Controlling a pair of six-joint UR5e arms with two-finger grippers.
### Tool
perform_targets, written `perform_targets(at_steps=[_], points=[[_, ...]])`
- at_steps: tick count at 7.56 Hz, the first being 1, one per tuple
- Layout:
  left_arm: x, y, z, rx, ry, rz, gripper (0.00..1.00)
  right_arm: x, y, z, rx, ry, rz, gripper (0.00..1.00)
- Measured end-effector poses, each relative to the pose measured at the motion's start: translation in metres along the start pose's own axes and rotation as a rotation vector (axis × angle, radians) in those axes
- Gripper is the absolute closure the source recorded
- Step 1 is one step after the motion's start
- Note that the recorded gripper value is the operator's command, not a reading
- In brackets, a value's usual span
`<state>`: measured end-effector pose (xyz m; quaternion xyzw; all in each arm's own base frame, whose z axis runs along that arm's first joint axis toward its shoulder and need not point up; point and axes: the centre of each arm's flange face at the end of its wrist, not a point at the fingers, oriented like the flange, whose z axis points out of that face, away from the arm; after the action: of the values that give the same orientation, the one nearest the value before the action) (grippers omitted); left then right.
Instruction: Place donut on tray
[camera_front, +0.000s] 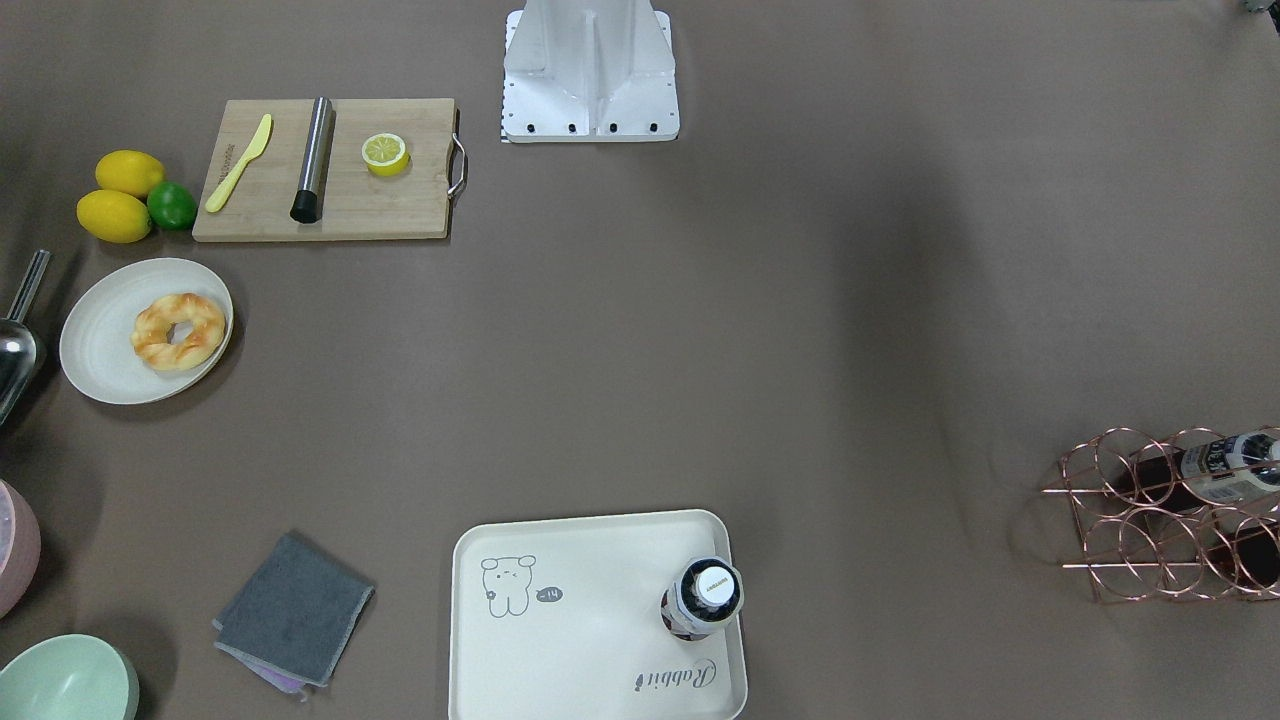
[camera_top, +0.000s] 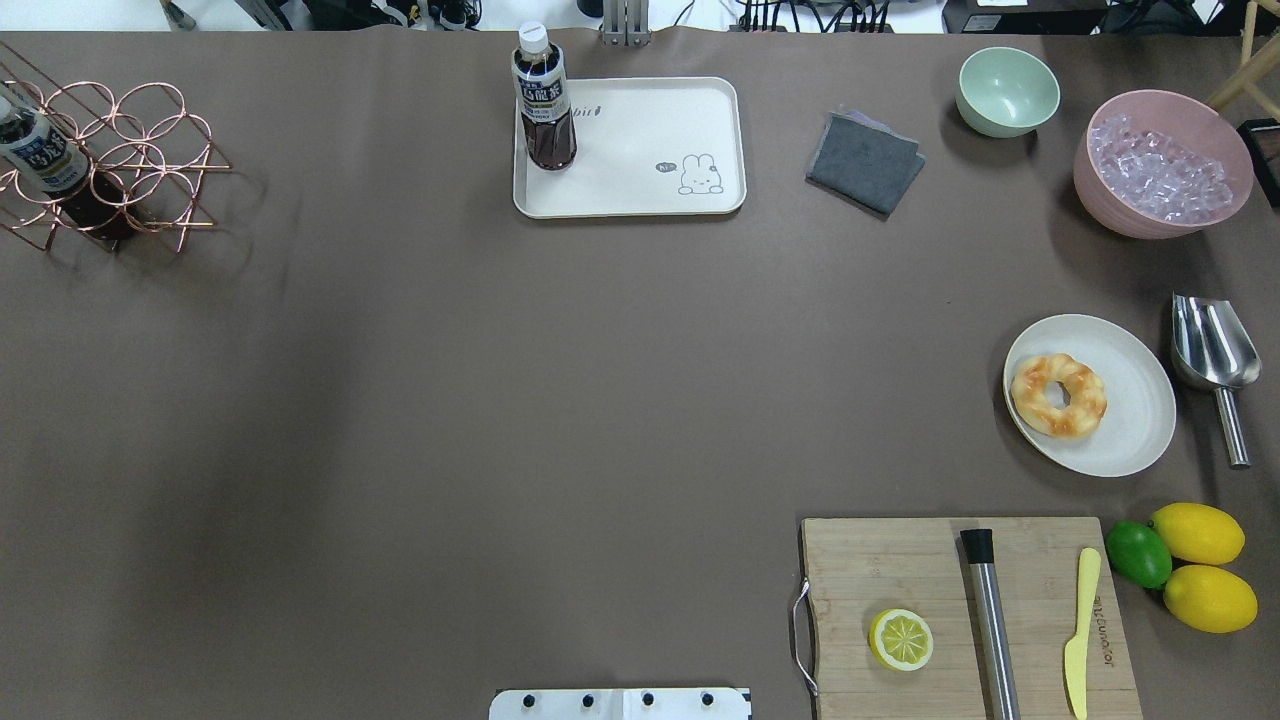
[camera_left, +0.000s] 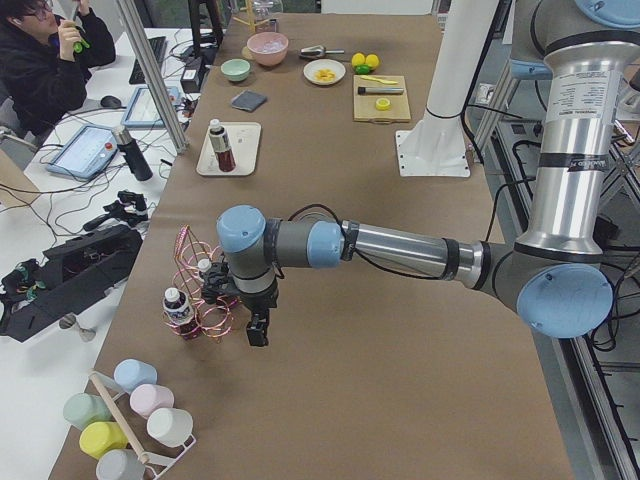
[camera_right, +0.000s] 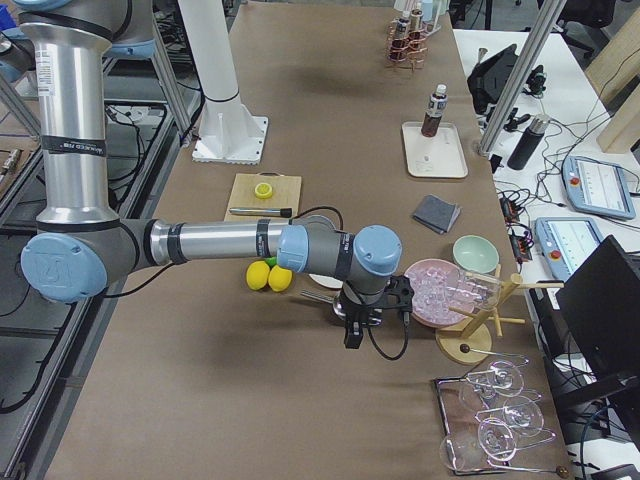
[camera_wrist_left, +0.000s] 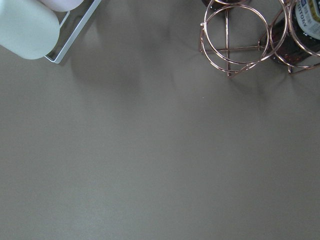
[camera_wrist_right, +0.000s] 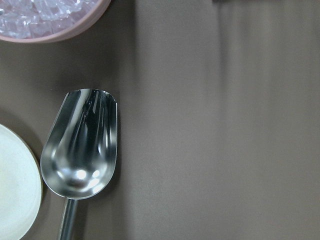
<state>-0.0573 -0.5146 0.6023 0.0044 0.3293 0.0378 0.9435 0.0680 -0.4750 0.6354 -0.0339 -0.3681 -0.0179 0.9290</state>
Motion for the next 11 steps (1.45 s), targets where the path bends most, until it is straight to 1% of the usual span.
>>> perform_targets(at_steps=[9,11], points=[[0.0,0.0,0.004,-0.01,-0.001,0.0,0.02,0.006,0.007,0.004,-0.006,0.004,0.017,0.0],[0.0,0.001,0.005,-0.011,-0.001,-0.001,0.02,0.007,0.012,0.006,-0.011,-0.002,0.027,0.0]])
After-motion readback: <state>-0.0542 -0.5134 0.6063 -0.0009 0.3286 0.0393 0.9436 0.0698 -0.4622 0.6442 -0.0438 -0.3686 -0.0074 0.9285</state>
